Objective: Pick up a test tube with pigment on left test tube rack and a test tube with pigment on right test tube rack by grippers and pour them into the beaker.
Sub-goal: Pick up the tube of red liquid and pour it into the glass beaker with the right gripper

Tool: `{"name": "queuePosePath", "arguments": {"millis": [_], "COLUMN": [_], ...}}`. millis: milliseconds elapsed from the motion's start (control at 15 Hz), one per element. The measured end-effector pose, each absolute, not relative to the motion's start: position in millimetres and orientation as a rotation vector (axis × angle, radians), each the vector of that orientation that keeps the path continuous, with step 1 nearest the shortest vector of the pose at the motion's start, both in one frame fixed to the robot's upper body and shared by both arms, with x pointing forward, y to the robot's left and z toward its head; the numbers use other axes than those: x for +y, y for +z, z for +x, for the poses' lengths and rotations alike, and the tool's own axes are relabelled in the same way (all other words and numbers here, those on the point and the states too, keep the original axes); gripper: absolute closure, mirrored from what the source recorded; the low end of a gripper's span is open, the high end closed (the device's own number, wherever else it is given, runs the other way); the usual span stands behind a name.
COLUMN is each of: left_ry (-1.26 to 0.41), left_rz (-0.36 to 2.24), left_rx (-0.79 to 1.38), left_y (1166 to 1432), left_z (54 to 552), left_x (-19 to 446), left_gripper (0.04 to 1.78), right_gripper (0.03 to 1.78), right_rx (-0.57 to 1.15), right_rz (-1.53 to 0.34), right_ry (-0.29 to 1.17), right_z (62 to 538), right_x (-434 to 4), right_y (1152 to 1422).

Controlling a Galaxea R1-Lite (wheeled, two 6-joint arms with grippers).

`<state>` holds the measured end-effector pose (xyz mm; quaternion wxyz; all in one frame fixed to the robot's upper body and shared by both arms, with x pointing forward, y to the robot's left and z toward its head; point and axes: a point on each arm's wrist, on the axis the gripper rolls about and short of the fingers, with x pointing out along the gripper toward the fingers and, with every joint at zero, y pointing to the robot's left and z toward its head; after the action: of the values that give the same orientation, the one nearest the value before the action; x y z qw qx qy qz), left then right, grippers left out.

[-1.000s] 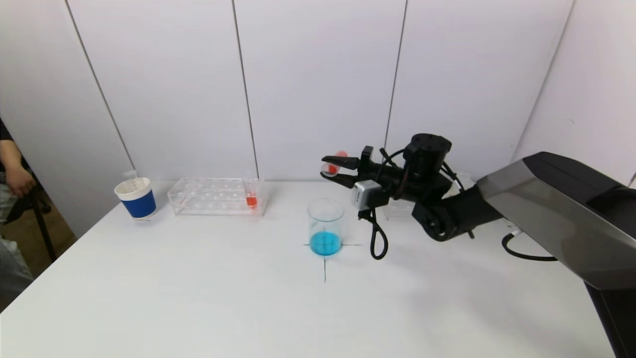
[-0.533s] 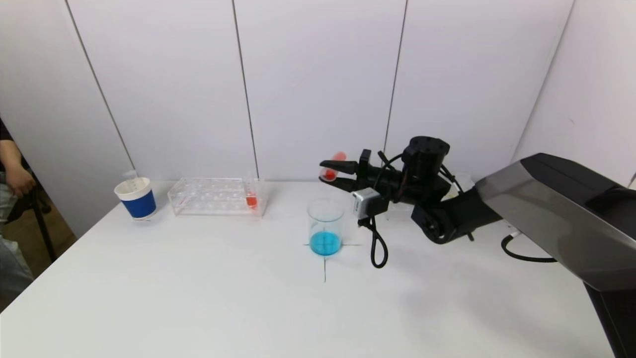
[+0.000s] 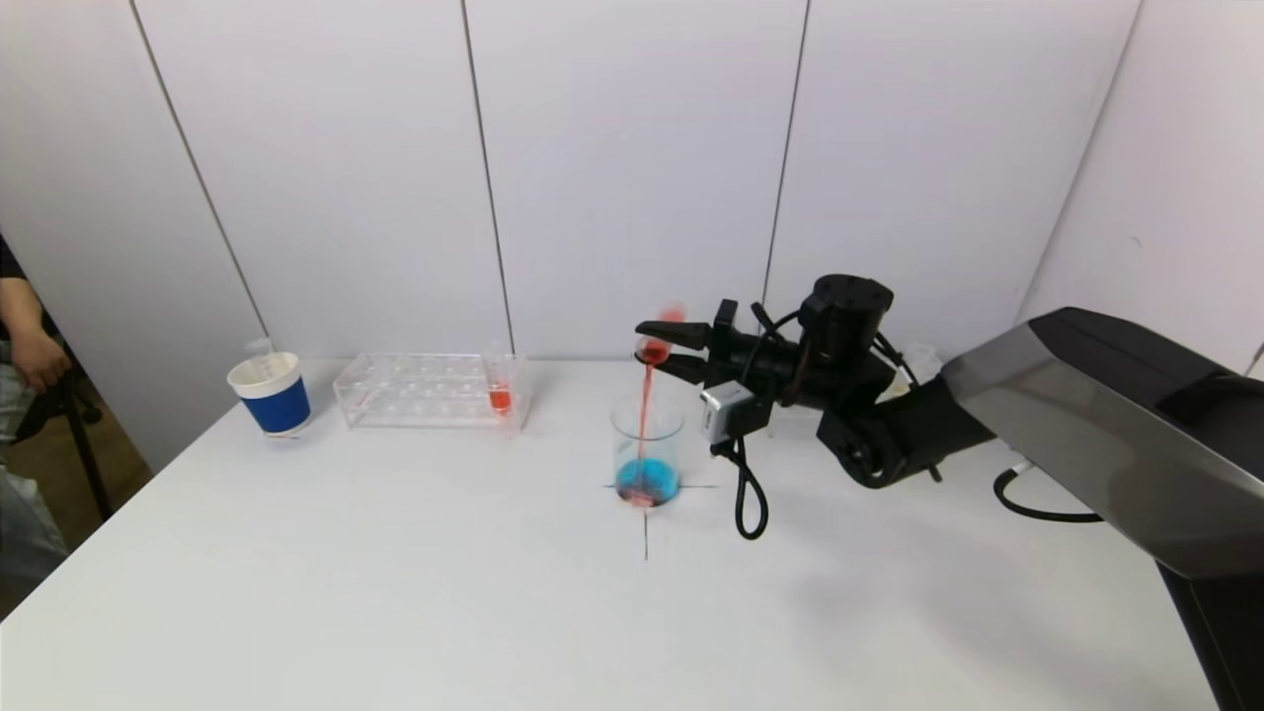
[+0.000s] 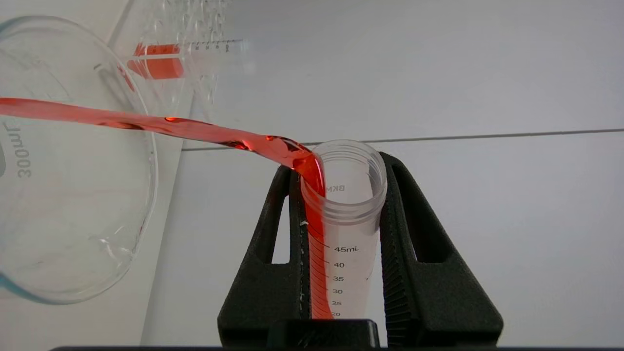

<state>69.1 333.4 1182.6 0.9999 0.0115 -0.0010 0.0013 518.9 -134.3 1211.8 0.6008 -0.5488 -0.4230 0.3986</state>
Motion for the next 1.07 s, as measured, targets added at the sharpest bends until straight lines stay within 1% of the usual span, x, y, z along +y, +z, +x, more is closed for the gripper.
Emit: {"name": "queuePosePath", "arguments": {"millis": [1067], "left_ry": [0.003], "left_rz": [0.023], "left_rx": [-0.002], "left_y": [1182.6], "left_z": [69.1], "left_x": [333.4], "left_gripper": [0.06], "right_gripper": [1.34], "right_rx": [-1.054], "right_rz": [-1.409], "right_ry": [0.848], "right_z": [521.1], "right_x": [-137.3], "right_y": [1213.5]}}
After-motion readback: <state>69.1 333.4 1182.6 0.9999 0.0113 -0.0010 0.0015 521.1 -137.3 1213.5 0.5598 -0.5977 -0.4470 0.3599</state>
